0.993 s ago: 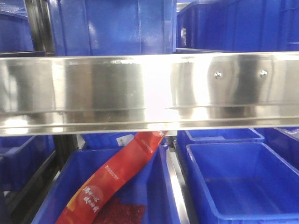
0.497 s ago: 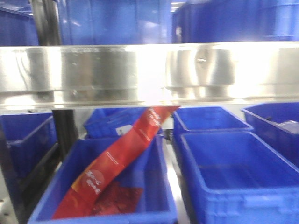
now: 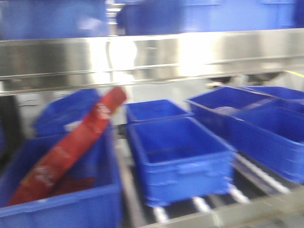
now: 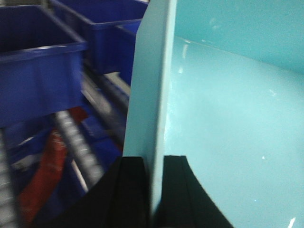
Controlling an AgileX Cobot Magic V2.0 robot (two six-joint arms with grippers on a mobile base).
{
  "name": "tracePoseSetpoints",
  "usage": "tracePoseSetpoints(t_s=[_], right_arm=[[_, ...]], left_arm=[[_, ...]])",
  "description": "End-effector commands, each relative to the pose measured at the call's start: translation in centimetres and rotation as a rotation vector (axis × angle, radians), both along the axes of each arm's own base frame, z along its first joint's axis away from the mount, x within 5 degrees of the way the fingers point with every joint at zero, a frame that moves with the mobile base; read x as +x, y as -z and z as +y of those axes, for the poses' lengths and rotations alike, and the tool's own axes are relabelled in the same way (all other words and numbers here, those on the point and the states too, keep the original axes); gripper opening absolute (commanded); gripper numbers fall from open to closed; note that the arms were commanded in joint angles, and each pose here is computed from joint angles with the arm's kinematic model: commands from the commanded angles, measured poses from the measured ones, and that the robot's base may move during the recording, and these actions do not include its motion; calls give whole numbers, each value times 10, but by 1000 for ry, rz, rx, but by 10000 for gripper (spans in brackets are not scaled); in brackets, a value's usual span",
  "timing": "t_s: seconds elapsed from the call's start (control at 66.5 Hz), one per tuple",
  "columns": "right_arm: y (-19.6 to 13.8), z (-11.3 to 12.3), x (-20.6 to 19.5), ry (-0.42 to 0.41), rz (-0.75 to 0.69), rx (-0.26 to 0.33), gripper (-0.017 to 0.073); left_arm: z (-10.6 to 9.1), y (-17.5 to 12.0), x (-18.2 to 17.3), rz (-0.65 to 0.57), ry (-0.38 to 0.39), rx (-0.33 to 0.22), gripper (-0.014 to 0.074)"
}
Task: Fetch blue bin and place on conveyor start
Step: 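Hold the teal bin in both grippers while the base turns away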
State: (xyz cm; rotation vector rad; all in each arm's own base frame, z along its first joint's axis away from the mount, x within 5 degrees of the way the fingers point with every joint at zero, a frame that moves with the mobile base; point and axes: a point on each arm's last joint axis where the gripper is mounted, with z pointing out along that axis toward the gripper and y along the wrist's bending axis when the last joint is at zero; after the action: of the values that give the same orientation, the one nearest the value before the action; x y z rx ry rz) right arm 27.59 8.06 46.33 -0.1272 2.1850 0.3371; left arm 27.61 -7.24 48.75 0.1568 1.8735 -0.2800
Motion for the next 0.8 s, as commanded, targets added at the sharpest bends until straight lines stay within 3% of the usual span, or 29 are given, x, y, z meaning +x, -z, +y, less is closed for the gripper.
tracePoseSetpoints(t_s=[0.0, 0.782], right_arm=[[-9, -4, -4, -5, -57, -26, -151], [-9, -4, -4, -5, -57, -26, -151]], left_arm=[[1, -11, -2, -81, -7, -34, -111], [1, -11, -2, -81, -7, -34, -111]])
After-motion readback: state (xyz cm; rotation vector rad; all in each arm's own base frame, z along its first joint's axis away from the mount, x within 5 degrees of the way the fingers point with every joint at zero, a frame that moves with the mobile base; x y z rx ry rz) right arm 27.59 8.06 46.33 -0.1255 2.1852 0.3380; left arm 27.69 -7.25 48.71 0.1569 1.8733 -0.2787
